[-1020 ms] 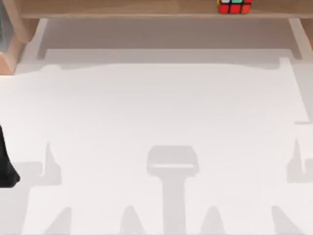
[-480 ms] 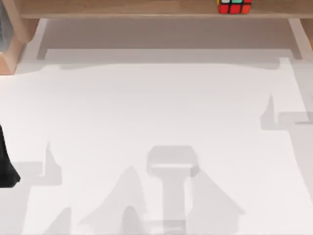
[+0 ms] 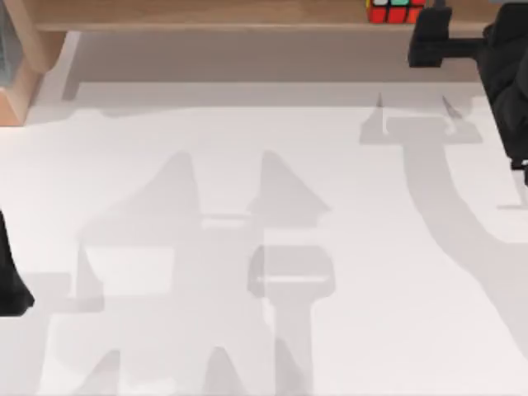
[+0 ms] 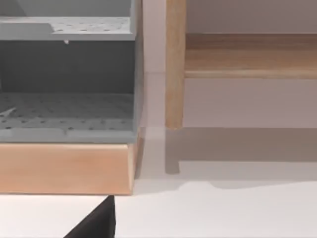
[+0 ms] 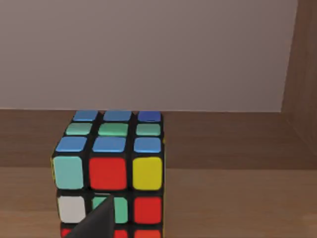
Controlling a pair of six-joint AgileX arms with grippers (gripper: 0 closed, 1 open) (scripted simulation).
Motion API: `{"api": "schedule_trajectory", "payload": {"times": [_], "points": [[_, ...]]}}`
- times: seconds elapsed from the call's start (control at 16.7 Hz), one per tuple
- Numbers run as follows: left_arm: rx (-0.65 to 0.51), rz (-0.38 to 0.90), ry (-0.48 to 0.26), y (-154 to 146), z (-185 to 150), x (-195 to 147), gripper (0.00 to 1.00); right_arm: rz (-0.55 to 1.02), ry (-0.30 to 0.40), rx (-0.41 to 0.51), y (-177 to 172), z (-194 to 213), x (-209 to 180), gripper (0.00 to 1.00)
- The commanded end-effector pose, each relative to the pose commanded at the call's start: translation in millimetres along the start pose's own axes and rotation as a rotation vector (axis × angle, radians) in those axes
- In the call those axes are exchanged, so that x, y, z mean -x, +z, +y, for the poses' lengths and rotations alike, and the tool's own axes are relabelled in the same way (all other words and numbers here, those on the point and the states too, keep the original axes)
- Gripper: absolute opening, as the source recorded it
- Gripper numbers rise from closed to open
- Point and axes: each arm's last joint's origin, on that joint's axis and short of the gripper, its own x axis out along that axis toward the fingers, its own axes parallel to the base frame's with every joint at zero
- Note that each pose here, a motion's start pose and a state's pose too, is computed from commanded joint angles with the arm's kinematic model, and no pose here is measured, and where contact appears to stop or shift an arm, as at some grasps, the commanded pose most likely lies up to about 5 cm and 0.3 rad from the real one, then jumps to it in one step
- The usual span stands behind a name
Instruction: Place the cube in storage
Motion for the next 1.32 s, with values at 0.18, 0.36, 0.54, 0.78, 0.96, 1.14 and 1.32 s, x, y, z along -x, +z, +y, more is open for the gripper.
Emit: {"api": "schedule_trajectory", "payload": {"times": [0.18, 0.36, 0.54, 0.78, 0.96, 1.14, 1.32], "points": [[0.000, 0.000, 0.000, 0.0, 0.0, 0.0, 1.00, 0.007, -0.002, -0.001, -35.1, 32.2, -31.5, 1.00], [0.000, 0.000, 0.000, 0.0, 0.0, 0.0, 1.00, 0.002, -0.003, -0.006, -58.9, 52.6, -46.8, 1.00], [0.000, 0.000, 0.000, 0.0, 0.0, 0.0, 1.00, -0.001, -0.004, -0.009, -66.2, 58.6, -50.7, 1.00], [0.000, 0.000, 0.000, 0.0, 0.0, 0.0, 1.00, 0.004, -0.007, -0.007, -66.8, 56.3, -50.7, 1.00], [0.000, 0.000, 0.000, 0.0, 0.0, 0.0, 1.00, 0.000, -0.004, -0.009, -65.7, 57.7, -58.6, 1.00], [0.000, 0.000, 0.000, 0.0, 0.0, 0.0, 1.00, -0.001, -0.004, -0.009, -65.5, 59.1, -78.9, 1.00], [0.000, 0.000, 0.000, 0.0, 0.0, 0.0, 1.00, -0.002, -0.004, -0.009, -65.6, 59.0, -100.3, 1.00]]}}
